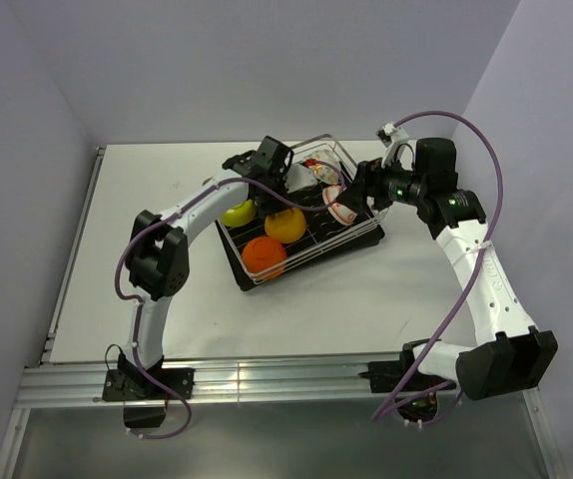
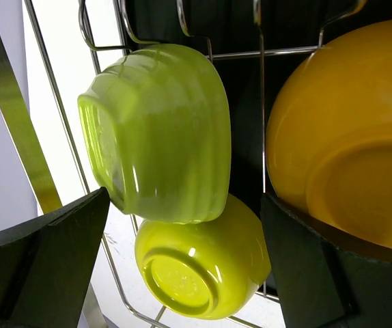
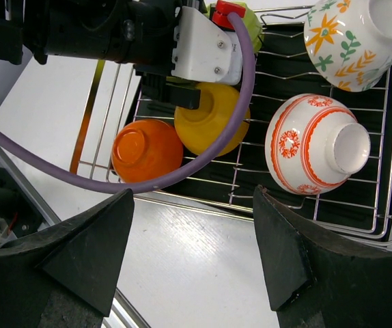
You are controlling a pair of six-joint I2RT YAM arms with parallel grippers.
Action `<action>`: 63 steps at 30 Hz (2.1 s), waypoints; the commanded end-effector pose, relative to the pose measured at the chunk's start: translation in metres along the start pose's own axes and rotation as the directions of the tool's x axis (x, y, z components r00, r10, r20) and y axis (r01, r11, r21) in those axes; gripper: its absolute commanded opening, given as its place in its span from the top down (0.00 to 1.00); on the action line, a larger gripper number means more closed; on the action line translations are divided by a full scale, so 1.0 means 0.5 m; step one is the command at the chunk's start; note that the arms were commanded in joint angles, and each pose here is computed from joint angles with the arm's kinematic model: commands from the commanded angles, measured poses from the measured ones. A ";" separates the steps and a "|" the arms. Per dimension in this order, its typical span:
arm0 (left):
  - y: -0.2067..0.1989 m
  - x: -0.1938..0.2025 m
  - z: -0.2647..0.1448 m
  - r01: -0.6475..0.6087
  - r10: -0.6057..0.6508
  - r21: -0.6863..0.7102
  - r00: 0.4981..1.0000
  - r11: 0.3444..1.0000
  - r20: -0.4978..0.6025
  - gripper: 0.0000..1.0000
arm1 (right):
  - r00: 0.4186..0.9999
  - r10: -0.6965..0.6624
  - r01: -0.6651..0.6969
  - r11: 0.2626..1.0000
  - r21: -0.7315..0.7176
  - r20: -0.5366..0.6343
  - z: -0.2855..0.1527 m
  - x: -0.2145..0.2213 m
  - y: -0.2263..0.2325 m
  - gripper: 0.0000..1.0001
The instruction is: Load the bowls into the dish rack
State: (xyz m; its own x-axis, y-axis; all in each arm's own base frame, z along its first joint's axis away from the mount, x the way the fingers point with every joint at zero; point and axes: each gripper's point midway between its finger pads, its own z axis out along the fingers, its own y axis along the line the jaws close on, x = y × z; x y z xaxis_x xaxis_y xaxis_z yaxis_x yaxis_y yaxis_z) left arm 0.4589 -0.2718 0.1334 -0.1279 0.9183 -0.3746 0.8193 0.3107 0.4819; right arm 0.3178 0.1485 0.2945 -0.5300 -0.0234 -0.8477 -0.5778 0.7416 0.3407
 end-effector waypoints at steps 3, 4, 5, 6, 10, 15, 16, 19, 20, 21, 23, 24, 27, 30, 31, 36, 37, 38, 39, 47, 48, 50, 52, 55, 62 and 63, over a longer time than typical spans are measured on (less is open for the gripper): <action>0.005 -0.055 -0.055 0.022 -0.025 0.033 0.996 0.999 0.091 0.02 | 1.000 -0.019 0.019 1.000 0.001 0.017 -0.006 -0.007 -0.003 0.23; 0.007 -0.062 -0.064 0.022 -0.026 0.037 0.994 0.999 0.105 0.03 | 1.000 -0.020 0.020 1.000 -0.001 0.018 -0.007 -0.007 -0.002 0.23; 0.002 -0.063 -0.070 0.019 -0.024 0.049 0.994 0.999 0.107 0.04 | 1.000 -0.019 0.019 1.000 -0.004 0.017 -0.006 -0.007 -0.001 0.23; 0.001 -0.066 -0.077 0.018 -0.025 0.057 0.993 0.998 0.116 0.05 | 1.000 -0.019 0.019 1.000 -0.004 0.017 -0.006 -0.007 -0.001 0.23; 0.002 -0.067 -0.090 0.020 -0.027 0.067 0.993 0.998 0.115 0.06 | 1.000 -0.019 0.019 1.000 -0.010 0.017 -0.008 -0.009 0.003 0.24; 0.014 -0.087 -0.121 0.079 -0.090 0.067 0.981 0.995 0.171 0.12 | 0.999 -0.025 0.026 1.000 -0.013 0.025 -0.013 -0.013 0.007 0.25; 0.019 -0.089 -0.125 0.097 -0.108 0.067 0.977 0.993 0.185 0.16 | 0.999 -0.025 0.026 1.000 -0.015 0.025 -0.013 -0.013 0.008 0.26; 0.038 -0.094 -0.138 0.153 -0.166 0.072 0.959 0.986 0.231 0.30 | 0.999 -0.019 0.019 1.000 -0.020 0.028 -0.013 -0.011 0.011 0.27; 0.040 -0.096 -0.142 0.167 -0.182 0.082 0.953 0.982 0.241 0.34 | 0.999 -0.018 0.019 1.000 -0.021 0.030 -0.014 -0.011 0.012 0.27; 0.043 -0.087 -0.133 0.179 -0.195 0.089 0.954 0.980 0.229 0.38 | 0.999 -0.018 0.019 1.000 -0.023 0.032 -0.015 -0.013 0.013 0.27; 0.058 -0.071 -0.133 0.216 -0.233 0.102 0.950 0.971 0.208 0.50 | 0.999 -0.019 0.020 1.000 -0.023 0.031 -0.015 -0.012 0.013 0.28; 0.062 -0.070 -0.128 0.228 -0.249 0.120 0.946 0.966 0.209 0.54 | 0.999 -0.019 0.020 1.000 -0.023 0.028 -0.016 -0.010 0.013 0.28; 0.090 -0.036 -0.113 0.297 -0.316 0.121 0.931 0.947 0.184 0.58 | 0.999 -0.021 0.022 1.000 -0.021 0.030 -0.016 -0.011 0.013 0.28; 0.127 0.007 -0.091 0.360 -0.369 0.087 0.915 0.929 0.160 0.59 | 1.000 -0.016 0.017 0.999 -0.027 0.027 -0.014 -0.009 0.013 0.29; 0.135 0.026 -0.084 0.376 -0.384 0.083 0.912 0.923 0.145 0.59 | 1.000 -0.014 0.015 1.000 -0.027 0.025 -0.013 -0.007 0.013 0.29; 0.108 0.074 -0.041 0.397 -0.406 0.110 0.912 0.911 0.067 0.59 | 1.000 -0.013 0.013 1.000 -0.027 0.022 -0.011 -0.006 0.011 0.29; 0.106 0.083 -0.036 0.402 -0.409 0.111 0.911 0.909 0.057 0.59 | 1.000 -0.013 0.013 1.000 -0.027 0.022 -0.012 -0.005 0.012 0.29; 0.104 0.087 -0.033 0.406 -0.413 0.111 0.909 0.907 0.053 0.59 | 1.000 -0.014 0.014 1.000 -0.027 0.023 -0.012 -0.005 0.012 0.29; 0.094 0.092 -0.027 0.406 -0.414 0.120 0.909 0.906 0.046 0.59 | 1.000 -0.013 0.014 1.000 -0.025 0.021 -0.011 -0.003 0.010 0.29; 0.046 0.111 -0.017 0.410 -0.419 0.203 0.908 0.889 -0.003 0.58 | 1.000 -0.011 0.011 1.000 -0.025 0.017 -0.010 -0.003 0.010 0.30; 0.040 0.112 -0.020 0.408 -0.417 0.214 0.909 0.887 -0.005 0.58 | 1.000 -0.014 0.015 1.000 -0.025 0.019 -0.011 -0.005 0.010 0.30; 0.031 0.116 -0.030 0.400 -0.408 0.234 0.913 0.886 -0.012 0.59 | 1.000 -0.014 0.015 1.000 -0.024 0.016 -0.010 -0.004 0.009 0.30; 0.025 0.115 -0.037 0.388 -0.398 0.251 0.917 0.887 -0.011 0.59 | 1.000 -0.016 0.017 1.000 -0.024 0.018 -0.011 -0.006 0.009 0.30; 0.015 0.113 -0.055 0.368 -0.380 0.279 0.925 0.887 -0.012 0.59 | 1.000 -0.016 0.016 1.000 -0.027 0.019 -0.010 -0.009 0.010 0.30; -0.009 0.100 -0.089 0.338 -0.360 0.351 0.933 0.874 -0.002 0.56 | 1.000 -0.013 0.014 0.999 -0.035 0.021 -0.008 -0.012 0.012 0.30; -0.014 0.099 -0.091 0.333 -0.356 0.360 0.935 0.872 -0.004 0.56 | 1.000 -0.014 0.015 0.999 -0.033 0.024 -0.009 -0.015 0.011 0.30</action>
State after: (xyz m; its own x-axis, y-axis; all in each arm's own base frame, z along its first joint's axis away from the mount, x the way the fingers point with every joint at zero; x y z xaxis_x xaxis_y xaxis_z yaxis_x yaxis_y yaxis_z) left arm 0.4477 -0.2142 0.1326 -0.4316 0.7315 -0.5278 0.8394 0.5399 0.0619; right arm 0.3135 0.1521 0.2910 -0.5424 -0.0254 -0.8397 -0.5912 0.7218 0.3600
